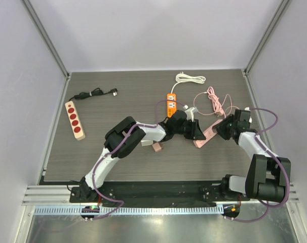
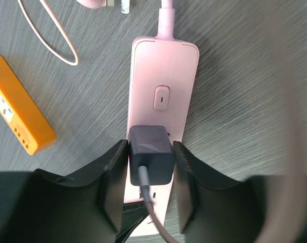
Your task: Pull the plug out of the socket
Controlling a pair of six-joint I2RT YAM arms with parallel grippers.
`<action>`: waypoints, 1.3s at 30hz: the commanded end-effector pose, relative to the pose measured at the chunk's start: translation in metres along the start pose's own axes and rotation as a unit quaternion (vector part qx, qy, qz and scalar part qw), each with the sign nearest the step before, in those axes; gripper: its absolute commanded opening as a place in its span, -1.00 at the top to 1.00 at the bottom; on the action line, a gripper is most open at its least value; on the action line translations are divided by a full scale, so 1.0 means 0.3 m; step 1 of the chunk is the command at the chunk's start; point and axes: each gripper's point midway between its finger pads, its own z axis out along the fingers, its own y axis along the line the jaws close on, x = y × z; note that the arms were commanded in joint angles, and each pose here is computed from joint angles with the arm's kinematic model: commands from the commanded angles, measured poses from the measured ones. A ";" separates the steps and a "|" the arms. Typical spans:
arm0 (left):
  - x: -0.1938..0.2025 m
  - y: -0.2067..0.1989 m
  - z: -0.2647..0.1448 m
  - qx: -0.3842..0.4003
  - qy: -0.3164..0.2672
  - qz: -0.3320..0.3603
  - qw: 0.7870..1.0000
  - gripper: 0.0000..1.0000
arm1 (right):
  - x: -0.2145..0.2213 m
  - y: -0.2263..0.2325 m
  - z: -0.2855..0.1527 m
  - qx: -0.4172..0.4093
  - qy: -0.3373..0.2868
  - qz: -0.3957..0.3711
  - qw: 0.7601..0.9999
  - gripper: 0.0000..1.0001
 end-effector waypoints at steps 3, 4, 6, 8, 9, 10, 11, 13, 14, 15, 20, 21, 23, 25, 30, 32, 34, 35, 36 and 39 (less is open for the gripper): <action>0.151 0.264 -0.031 -0.127 0.055 -0.043 0.989 1.00 | -0.070 0.018 -0.018 -0.010 -0.047 -0.001 0.999 0.29; 0.153 0.264 -0.029 -0.126 0.056 -0.045 0.989 1.00 | -0.067 0.015 -0.017 -0.011 -0.047 0.002 0.999 0.34; 0.151 0.256 -0.023 -0.119 0.055 -0.048 0.990 1.00 | -0.060 0.015 -0.011 -0.019 -0.049 0.013 0.999 0.37; 0.155 0.264 -0.023 -0.120 0.057 -0.050 0.990 1.00 | -0.050 0.010 -0.005 -0.020 -0.047 0.018 0.999 0.47; 0.154 0.263 -0.024 -0.121 0.056 -0.050 0.990 1.00 | -0.047 0.003 -0.002 -0.018 -0.047 0.018 0.999 0.52; 0.155 0.266 -0.025 -0.122 0.056 -0.050 0.990 1.00 | -0.042 -0.001 -0.001 -0.016 -0.045 0.017 0.999 0.63; 0.153 0.268 -0.027 -0.124 0.055 -0.050 0.989 1.00 | -0.042 -0.008 0.001 -0.012 -0.047 0.016 0.999 0.70; 0.153 0.275 -0.029 -0.127 0.054 -0.051 0.989 1.00 | -0.045 -0.017 0.001 -0.010 -0.048 0.015 0.999 0.91; 0.150 0.277 -0.031 -0.128 0.053 -0.051 0.989 1.00 | -0.045 -0.015 -0.001 -0.012 -0.047 0.016 0.999 0.98; 0.151 0.284 -0.031 -0.130 0.053 -0.052 0.989 1.00 | -0.046 -0.011 -0.004 -0.017 -0.047 0.017 0.999 0.98; 0.162 0.320 -0.040 -0.149 0.061 -0.052 0.986 1.00 | -0.062 -0.015 -0.029 -0.033 -0.050 0.035 0.998 0.98; 0.167 0.328 -0.041 -0.150 0.062 -0.054 0.985 1.00 | -0.058 -0.010 -0.035 -0.041 -0.045 0.039 0.997 0.98; 0.161 0.333 -0.038 -0.148 0.059 -0.059 0.986 1.00 | -0.072 -0.021 -0.049 -0.046 -0.050 0.048 0.997 0.98; 0.172 0.343 -0.036 -0.139 0.061 -0.073 0.986 1.00 | -0.076 -0.031 -0.062 -0.047 -0.047 0.056 0.996 0.98; 0.170 0.360 -0.040 -0.138 0.058 -0.083 0.985 1.00 | -0.090 -0.050 -0.096 -0.054 -0.042 0.081 0.994 0.98; 0.168 0.360 -0.041 -0.139 0.057 -0.081 0.985 1.00 | -0.098 -0.047 -0.111 -0.055 -0.046 0.079 0.994 0.98; 0.171 0.364 -0.046 -0.143 0.058 -0.079 0.985 1.00 | -0.099 -0.056 -0.128 -0.049 -0.047 0.083 0.994 0.98; 0.171 0.367 -0.048 -0.146 0.057 -0.079 0.984 1.00 | -0.101 -0.056 -0.134 -0.049 -0.048 0.085 0.994 0.98; 0.173 0.370 -0.048 -0.147 0.057 -0.078 0.984 1.00 | -0.096 -0.059 -0.140 -0.047 -0.044 0.087 0.994 0.98; 0.175 0.379 -0.051 -0.154 0.057 -0.078 0.983 1.00 | -0.097 -0.064 -0.160 -0.039 -0.046 0.088 0.994 0.98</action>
